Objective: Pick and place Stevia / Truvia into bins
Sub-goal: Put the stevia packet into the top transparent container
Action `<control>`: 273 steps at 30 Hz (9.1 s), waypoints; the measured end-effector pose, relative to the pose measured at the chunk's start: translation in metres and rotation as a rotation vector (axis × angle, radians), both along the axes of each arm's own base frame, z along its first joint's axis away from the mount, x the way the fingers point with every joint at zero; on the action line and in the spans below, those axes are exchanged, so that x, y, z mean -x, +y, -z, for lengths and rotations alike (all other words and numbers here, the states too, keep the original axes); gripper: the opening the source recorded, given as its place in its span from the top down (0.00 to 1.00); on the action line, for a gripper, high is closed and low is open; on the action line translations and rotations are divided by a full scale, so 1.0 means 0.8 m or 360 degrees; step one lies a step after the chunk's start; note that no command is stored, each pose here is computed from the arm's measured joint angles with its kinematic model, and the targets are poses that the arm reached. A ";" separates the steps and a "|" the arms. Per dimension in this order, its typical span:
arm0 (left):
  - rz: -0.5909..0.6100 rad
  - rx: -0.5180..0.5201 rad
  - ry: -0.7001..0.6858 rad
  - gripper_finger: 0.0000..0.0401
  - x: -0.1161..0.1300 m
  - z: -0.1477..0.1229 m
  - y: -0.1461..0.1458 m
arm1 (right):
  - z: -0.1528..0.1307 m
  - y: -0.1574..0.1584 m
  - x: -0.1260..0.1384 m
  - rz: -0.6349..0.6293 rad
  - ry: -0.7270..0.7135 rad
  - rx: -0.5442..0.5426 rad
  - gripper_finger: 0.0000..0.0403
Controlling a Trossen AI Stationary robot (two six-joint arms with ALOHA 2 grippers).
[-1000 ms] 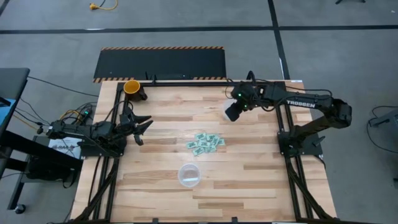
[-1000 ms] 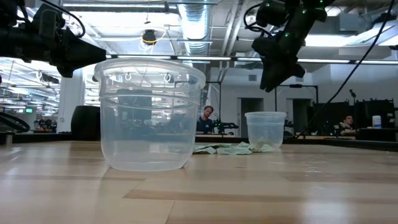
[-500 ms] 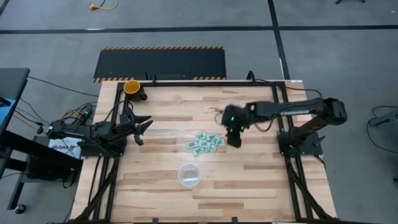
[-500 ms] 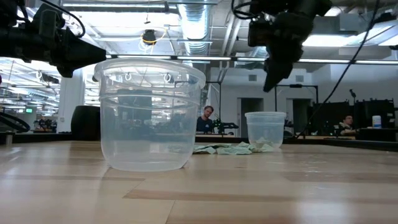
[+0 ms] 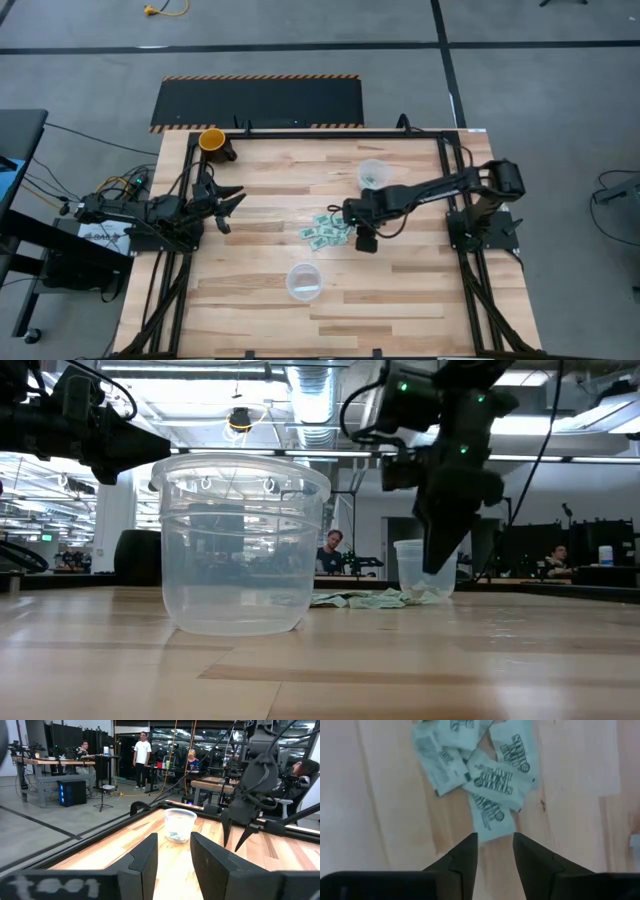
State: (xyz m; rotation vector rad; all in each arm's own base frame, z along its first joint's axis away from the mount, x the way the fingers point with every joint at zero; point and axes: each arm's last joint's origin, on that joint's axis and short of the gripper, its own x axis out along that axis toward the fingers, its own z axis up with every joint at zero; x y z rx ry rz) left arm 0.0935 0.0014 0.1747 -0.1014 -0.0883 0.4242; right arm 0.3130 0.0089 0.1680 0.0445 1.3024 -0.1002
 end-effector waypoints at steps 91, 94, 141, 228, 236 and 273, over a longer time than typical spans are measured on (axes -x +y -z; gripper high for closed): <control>0.0000 0.0000 -0.0001 0.74 0.000 0.000 0.000 | -0.096 -0.145 0.055 0.0673 -0.0017 -0.0083 1.00; -0.0001 0.0000 0.0000 0.74 0.000 0.000 0.000 | -0.090 -0.146 0.052 0.0682 0.0016 -0.0049 1.00; 0.0000 0.0000 0.0000 0.74 0.000 0.000 0.000 | -0.050 0.035 -0.025 -0.0258 -0.0200 -0.0235 0.65; 0.0000 0.0000 0.0000 0.74 0.000 0.000 0.000 | -0.003 0.034 -0.039 -0.0160 -0.0032 -0.0211 0.61; 0.0000 0.0000 0.0000 0.74 0.000 0.000 0.000 | 0.008 0.034 -0.042 -0.0157 0.0012 -0.0209 0.54; 0.0001 -0.0006 0.0041 0.74 -0.002 0.002 0.000 | 0.048 0.034 -0.047 -0.0133 0.0156 -0.0200 0.69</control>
